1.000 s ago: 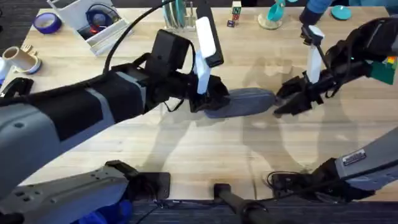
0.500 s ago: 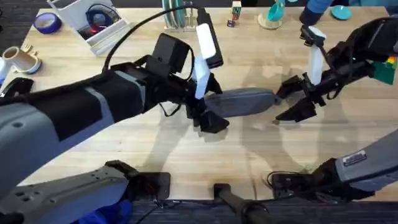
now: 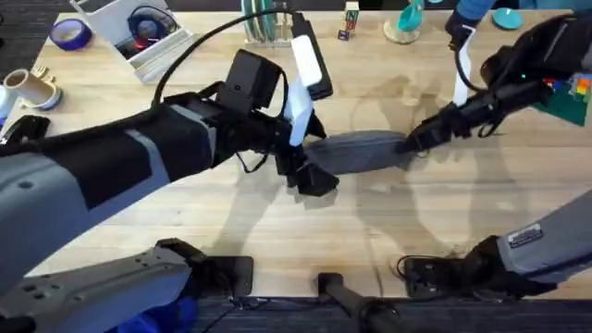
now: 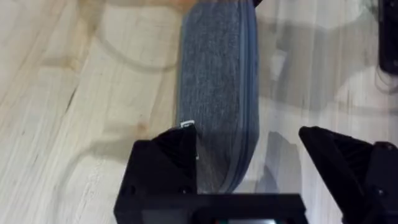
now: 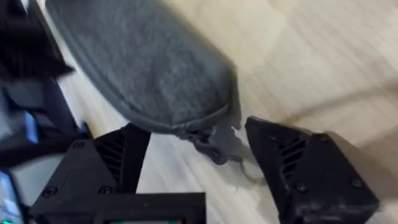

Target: Unzip the bag, pick up the pens from the table one at a time and place them inside, then zip the bag closed.

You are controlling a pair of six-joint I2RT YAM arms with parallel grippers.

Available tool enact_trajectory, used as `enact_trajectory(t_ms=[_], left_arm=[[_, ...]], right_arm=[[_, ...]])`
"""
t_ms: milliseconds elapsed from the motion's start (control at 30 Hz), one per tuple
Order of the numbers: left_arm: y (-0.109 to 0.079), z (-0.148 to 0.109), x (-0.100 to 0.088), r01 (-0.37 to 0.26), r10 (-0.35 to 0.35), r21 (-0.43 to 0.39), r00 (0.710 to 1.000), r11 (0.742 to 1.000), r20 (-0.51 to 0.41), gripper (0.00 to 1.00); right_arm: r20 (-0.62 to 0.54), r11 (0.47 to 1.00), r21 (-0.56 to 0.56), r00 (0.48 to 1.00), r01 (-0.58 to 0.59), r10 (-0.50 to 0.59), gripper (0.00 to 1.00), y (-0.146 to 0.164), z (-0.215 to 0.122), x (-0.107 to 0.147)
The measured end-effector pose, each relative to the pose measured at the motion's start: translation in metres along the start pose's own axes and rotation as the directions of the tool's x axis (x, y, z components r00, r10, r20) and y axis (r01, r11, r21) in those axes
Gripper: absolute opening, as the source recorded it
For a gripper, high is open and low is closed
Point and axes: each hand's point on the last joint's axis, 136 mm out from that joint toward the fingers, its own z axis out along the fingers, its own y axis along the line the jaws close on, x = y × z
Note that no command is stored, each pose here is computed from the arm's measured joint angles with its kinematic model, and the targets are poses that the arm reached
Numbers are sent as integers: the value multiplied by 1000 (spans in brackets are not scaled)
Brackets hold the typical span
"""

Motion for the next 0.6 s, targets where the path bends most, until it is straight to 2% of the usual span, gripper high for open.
enact_trajectory(t_ms=[67,133,233,333,467,600], left_arm=[[3,0,-1,26,-26,-12,1000,1000,5,993],[6,-2,0,78,-78,-21,997,997,4,993],[9,-6,2,174,-174,-31,985,984,-13,993],[12,-15,-5,237,-238,-37,971,971,-29,995],[14,-31,-25,280,-283,-45,958,959,-57,995],[16,-47,-34,311,-318,-81,942,947,-106,995]], right_arm=[[-1,997,-2,997,-80,80,993,-1,-2,-6],[-2,991,-6,991,-136,136,994,-2,-4,-9],[2,981,-3,981,-195,195,993,-3,-5,-11],[8,971,3,971,-238,238,994,-4,-6,-13],[4,961,43,962,-274,274,995,-3,-8,-14],[-23,944,152,954,-292,298,995,-6,-18,-8]])
